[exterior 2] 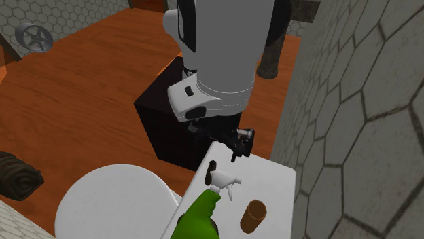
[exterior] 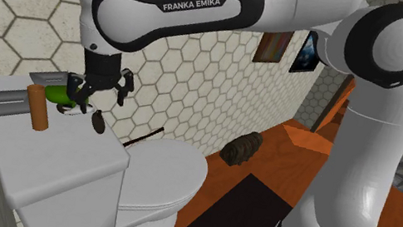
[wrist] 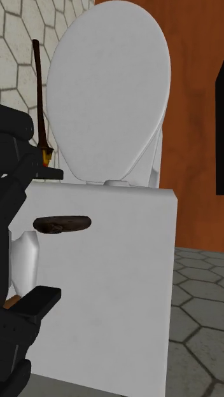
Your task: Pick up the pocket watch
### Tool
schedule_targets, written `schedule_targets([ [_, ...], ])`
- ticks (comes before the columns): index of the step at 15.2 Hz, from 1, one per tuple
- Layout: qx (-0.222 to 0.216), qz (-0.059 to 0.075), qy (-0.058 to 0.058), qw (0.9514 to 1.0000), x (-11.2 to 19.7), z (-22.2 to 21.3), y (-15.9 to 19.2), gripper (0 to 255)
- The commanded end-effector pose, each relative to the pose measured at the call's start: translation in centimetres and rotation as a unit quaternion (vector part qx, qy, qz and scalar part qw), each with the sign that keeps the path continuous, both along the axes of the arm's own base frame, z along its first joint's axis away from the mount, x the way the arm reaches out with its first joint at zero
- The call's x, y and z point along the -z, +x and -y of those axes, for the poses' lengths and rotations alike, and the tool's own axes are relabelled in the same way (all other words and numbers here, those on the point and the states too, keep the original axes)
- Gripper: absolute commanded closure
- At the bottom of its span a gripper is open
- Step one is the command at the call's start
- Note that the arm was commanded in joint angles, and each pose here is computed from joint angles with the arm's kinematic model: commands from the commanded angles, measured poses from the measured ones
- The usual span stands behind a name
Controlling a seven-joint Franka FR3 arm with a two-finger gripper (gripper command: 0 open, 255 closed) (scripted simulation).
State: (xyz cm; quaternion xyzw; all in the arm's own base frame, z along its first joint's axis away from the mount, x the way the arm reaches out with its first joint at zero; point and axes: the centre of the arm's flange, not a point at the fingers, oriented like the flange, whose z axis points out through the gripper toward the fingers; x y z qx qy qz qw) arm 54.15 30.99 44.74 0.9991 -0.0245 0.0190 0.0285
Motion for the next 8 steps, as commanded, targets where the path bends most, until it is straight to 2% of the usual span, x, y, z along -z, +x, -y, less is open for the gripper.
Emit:
schedule_targets([
  [1, 0.001, 0.001, 0.000, 1.0000, 0.9, -0.1, 0.1, 0],
  [5, 0.001, 0.001, 0.000, 1.0000, 3.3, -0.1, 0.1, 0],
  [7, 0.001, 0.001, 0.000, 1.0000, 3.3, -0.1, 0.1, 0],
  [8, 0.001, 0.001, 0.000, 1.0000, 3.4, -0.1, 0.1, 255],
])
